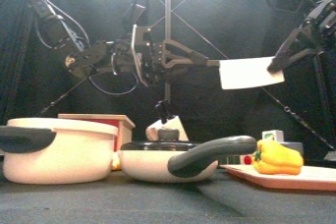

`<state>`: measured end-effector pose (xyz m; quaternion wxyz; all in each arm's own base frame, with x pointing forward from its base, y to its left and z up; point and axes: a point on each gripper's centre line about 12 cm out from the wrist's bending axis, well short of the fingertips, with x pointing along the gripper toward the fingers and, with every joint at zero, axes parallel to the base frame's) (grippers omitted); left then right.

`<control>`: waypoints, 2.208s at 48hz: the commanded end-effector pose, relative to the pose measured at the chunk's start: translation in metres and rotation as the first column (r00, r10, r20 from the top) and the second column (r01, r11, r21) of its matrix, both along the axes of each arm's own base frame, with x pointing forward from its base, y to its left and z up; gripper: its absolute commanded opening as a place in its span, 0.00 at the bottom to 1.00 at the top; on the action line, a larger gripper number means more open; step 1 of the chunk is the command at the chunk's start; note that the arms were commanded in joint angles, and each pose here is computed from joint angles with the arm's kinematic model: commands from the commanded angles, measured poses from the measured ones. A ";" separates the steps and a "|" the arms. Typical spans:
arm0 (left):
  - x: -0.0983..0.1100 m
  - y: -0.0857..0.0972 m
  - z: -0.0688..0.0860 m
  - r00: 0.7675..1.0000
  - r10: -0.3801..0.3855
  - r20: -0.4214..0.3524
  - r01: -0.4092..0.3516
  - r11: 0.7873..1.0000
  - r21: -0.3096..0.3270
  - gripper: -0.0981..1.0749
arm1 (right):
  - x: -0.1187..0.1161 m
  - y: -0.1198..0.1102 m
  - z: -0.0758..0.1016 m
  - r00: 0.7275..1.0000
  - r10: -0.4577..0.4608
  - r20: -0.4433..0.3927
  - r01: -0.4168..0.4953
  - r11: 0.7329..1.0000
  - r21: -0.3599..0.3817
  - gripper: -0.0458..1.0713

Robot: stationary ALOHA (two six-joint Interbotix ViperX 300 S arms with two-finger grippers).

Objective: Cut squash

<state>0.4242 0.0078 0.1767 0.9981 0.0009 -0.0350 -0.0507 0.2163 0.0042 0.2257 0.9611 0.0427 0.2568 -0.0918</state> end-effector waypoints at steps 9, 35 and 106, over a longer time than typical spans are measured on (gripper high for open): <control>0.008 -0.001 0.004 1.000 -0.001 0.006 0.001 1.000 0.002 0.59 | -0.003 0.002 -0.010 0.999 -0.015 -0.036 0.017 0.998 0.053 0.37; 0.018 -0.003 -0.030 0.992 0.029 -0.122 -0.033 0.999 -0.028 0.59 | 0.000 0.009 -0.054 0.983 0.001 -0.182 0.022 0.992 0.121 0.37; 0.017 -0.008 -0.044 0.980 0.045 -0.194 -0.055 0.997 -0.047 0.59 | 0.007 0.006 -0.078 0.957 -0.023 -0.288 0.059 0.991 0.118 0.37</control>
